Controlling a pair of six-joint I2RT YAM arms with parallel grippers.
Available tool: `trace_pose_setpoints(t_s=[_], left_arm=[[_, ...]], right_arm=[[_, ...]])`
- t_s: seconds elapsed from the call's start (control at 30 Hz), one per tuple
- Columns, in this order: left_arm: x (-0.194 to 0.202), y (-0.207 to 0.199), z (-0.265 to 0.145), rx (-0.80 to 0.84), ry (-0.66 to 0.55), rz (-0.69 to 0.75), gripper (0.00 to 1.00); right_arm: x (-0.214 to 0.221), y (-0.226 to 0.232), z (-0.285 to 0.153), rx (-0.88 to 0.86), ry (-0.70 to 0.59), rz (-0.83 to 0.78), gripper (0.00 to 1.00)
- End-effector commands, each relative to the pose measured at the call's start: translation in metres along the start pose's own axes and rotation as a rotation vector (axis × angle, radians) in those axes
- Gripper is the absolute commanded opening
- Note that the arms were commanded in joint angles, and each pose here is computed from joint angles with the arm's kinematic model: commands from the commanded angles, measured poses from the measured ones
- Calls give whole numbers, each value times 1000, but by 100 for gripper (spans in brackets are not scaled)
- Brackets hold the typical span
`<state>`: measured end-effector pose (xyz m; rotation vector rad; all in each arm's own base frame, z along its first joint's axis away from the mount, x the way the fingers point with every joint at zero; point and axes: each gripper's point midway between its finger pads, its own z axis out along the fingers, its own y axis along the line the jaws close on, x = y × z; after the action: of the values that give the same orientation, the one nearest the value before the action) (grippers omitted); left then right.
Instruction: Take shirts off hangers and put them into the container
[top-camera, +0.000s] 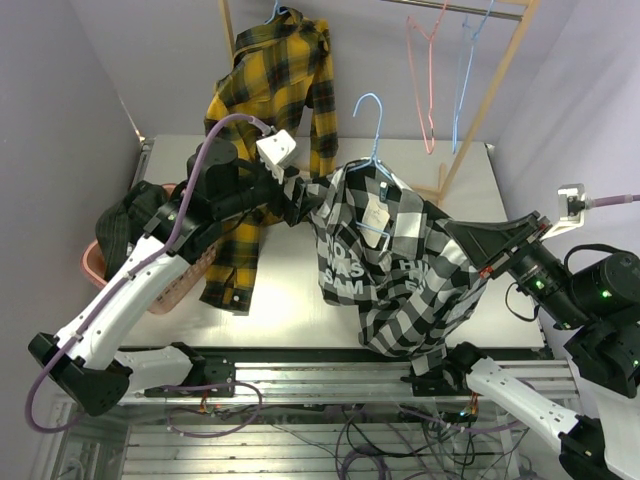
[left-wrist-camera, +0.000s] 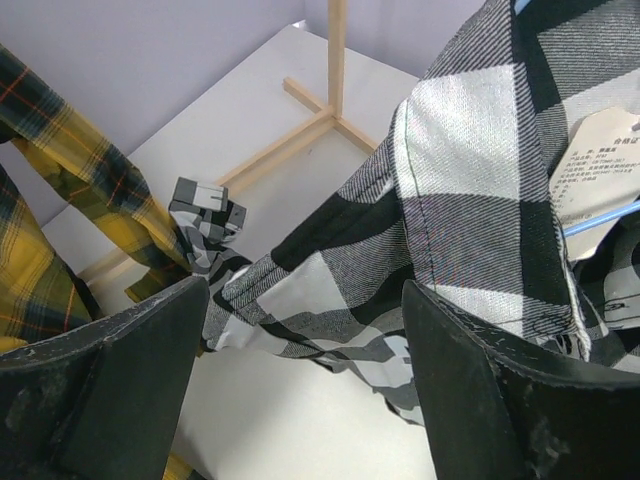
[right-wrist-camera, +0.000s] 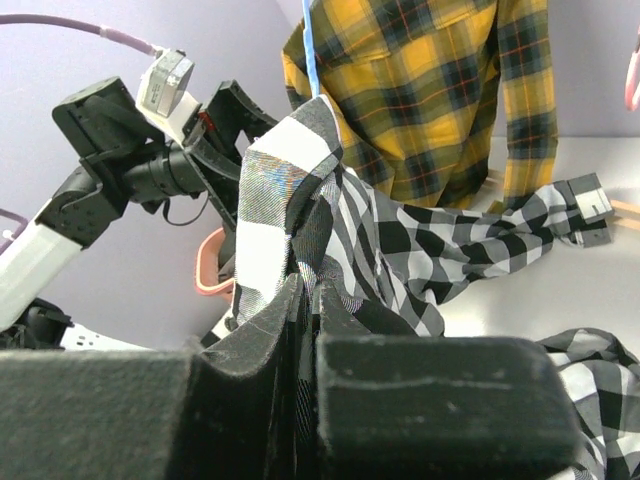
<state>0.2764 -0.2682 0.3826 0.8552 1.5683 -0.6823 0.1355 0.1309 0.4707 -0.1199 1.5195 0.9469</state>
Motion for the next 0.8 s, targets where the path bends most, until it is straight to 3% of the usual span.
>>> trace_pose_setpoints(t_s=[0.0,0.37,0.53,0.63,0.7,0.77], left_arm=[[-7,-12,-4,52,-46,31,89],[-8,-12,8,57,-51,49,87],[5,-17,14,77,-23,41,79],[11,-15,14,54,-28,44,64],[13,-10,14,24,-30,46,46],[10,-4,14,-16,-41,42,19]], right_arm=[[-14,16,-3,-72,-51,11,0],[-2,33,3,-178,-14,76,0],[1,37,5,-208,-14,102,0],[1,40,6,-223,-11,112,0],[2,42,7,-233,-5,118,0],[4,44,8,-246,4,122,0]])
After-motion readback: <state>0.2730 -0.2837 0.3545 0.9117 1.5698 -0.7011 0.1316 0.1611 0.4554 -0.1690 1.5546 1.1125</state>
